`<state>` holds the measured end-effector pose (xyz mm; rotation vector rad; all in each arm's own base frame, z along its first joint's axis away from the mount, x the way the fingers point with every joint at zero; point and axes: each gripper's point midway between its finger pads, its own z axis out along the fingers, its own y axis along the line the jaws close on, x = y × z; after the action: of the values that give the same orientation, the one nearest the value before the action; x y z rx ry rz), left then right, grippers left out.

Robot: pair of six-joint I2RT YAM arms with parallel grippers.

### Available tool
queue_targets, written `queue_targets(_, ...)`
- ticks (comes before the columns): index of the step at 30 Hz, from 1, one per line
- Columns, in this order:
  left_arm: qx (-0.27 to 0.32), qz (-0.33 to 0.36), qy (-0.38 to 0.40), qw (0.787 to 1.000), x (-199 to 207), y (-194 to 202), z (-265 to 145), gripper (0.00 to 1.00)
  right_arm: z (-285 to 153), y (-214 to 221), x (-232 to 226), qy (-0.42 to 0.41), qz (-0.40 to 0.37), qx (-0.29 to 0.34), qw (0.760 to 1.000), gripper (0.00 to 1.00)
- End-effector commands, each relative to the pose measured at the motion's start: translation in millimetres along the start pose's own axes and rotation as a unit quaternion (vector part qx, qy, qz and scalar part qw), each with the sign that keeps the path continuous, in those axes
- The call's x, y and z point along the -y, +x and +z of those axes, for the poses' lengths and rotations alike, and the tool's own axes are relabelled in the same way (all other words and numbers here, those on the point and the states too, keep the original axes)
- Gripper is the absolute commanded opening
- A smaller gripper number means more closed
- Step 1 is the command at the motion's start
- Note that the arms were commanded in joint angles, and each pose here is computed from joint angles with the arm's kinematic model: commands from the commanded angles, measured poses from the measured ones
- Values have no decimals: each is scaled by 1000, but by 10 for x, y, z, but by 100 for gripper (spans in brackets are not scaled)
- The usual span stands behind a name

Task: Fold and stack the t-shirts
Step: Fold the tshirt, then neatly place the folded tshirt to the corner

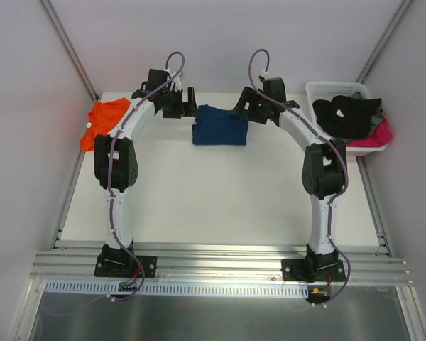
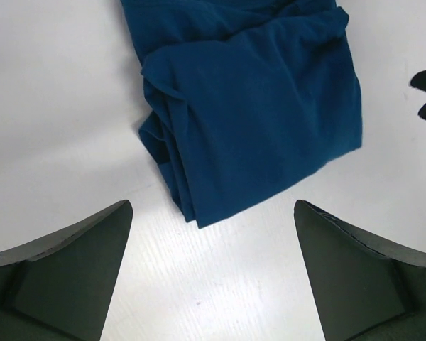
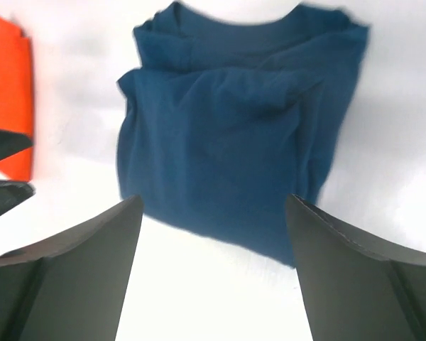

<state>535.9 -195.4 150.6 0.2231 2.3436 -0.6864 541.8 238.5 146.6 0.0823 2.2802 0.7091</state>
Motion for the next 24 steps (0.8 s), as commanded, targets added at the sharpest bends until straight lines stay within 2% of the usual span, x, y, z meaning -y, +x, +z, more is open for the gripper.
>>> queue_targets(1,-50,-68,103,991,202,250,46,99,29,135,-319,-62,46,-32,996,84)
queue_targets(3,-57,-73,131,987,254,280,54,99,111,154,-379,-81,60,-38,994,84)
queue_targets(9,-58,-81,128,987,204,298,27,99,537,73,-516,-110,63,-28,992,84)
queue_targets(14,-48,-77,121,989,245,285,-187,99,782,76,-610,-126,76,-22,989,84)
queue_targets(18,-46,-77,107,990,252,331,-347,99,994,375,-397,-94,103,-51,989,84)
queue_targets(21,-38,-72,92,992,250,314,-462,99,989,780,-253,-75,130,-103,983,84)
queue_targets(24,-43,-75,88,992,196,364,-475,99,860,950,-271,-78,141,-128,979,84)
